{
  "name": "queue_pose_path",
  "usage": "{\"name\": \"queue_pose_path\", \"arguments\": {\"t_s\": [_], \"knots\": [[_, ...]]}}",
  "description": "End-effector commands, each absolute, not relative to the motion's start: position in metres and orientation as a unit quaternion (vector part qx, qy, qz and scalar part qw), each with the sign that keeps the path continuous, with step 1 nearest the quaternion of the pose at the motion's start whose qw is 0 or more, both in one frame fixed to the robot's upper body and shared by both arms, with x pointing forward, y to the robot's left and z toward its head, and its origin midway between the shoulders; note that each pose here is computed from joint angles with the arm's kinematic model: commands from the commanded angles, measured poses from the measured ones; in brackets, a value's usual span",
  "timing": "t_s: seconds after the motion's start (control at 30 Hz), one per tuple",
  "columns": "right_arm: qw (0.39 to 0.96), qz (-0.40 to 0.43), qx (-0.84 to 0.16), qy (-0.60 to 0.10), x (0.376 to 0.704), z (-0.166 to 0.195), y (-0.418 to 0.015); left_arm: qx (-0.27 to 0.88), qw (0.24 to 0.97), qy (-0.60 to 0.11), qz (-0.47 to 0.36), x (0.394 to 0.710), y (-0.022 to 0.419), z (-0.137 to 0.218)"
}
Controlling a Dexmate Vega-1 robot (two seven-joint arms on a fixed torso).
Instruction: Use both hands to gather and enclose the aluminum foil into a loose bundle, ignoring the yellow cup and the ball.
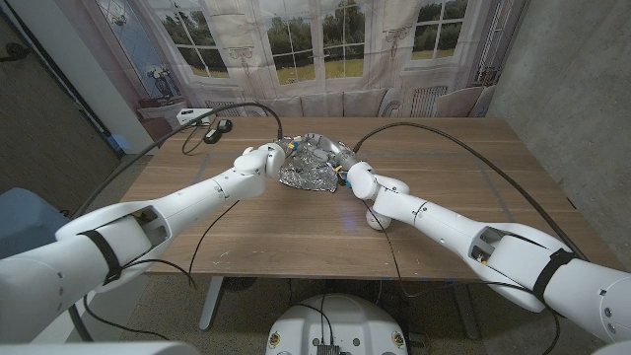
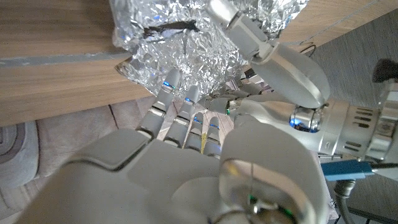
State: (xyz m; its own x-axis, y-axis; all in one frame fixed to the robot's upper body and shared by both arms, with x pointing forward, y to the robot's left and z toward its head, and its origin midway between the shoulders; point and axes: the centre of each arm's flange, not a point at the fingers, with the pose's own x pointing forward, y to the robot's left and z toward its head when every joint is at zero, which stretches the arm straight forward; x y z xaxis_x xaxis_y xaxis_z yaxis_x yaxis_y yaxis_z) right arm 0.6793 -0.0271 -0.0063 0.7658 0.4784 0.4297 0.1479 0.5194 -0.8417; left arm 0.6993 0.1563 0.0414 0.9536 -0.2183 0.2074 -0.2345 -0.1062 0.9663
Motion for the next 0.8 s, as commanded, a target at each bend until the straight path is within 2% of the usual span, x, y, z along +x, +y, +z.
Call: {"name": "queue_pose_path", "arguments": {"t_s": [0.03,0.3,0.5,0.8], "knots": [[0.822,0.104,-0.450,-0.334,0.681,-0.005,-0.031,0.696,0.688,-0.204,0.033,0.689,0.172,0.053],[0.826,0.094,-0.436,-0.345,0.679,-0.001,-0.036,0.628,0.740,-0.239,0.006,0.684,0.185,0.057],[0.840,0.073,-0.391,-0.369,0.678,0.001,-0.046,0.515,0.806,-0.290,-0.024,0.681,0.202,0.059],[0.861,0.133,-0.308,-0.382,0.685,0.012,-0.067,0.361,0.864,-0.347,-0.056,0.676,0.218,0.059]]}}
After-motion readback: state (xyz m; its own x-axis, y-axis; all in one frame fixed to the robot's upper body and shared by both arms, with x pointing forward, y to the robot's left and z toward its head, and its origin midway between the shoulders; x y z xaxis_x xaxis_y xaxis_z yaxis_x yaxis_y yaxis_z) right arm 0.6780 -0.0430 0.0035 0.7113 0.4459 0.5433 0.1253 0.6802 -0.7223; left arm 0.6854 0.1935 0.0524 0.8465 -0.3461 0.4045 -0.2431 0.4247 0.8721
